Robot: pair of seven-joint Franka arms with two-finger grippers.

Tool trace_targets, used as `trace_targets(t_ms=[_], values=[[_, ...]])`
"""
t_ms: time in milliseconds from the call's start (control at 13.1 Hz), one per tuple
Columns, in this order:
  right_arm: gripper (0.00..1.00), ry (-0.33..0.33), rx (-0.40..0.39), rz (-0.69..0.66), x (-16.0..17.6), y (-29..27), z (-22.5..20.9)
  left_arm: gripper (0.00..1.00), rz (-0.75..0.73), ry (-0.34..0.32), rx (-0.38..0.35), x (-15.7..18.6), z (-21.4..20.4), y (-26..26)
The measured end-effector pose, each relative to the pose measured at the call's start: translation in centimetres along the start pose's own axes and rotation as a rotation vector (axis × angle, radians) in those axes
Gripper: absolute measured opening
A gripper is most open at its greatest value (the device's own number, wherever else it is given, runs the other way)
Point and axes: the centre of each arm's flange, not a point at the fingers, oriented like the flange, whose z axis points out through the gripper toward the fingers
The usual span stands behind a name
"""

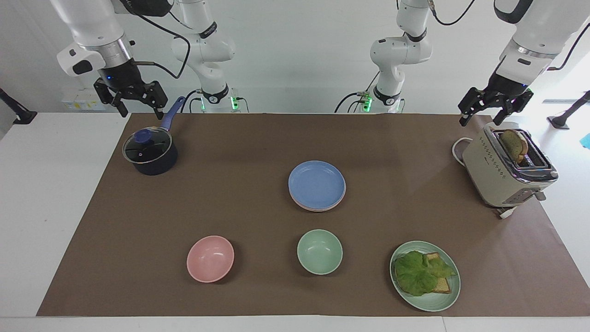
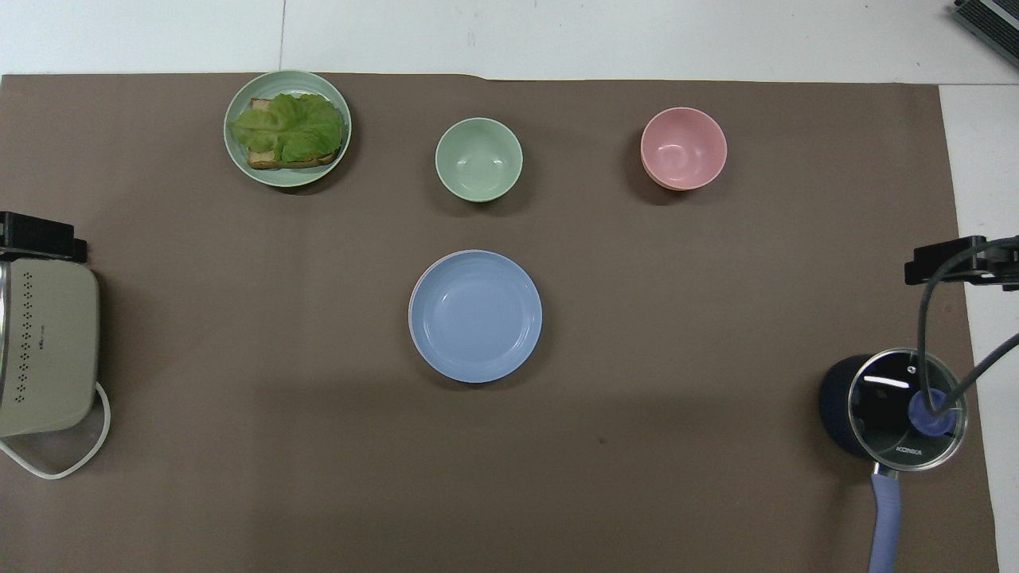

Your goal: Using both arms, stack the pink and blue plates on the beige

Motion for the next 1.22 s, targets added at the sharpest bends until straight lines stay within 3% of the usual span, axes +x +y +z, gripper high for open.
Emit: trace_targets(t_ms=[1219], values=[[1.00,-0.039,-0.019,-0.012,-1.0,-0.1,-1.0,1.00,0.000,0.000,0.000,0.0,0.0,0.0]])
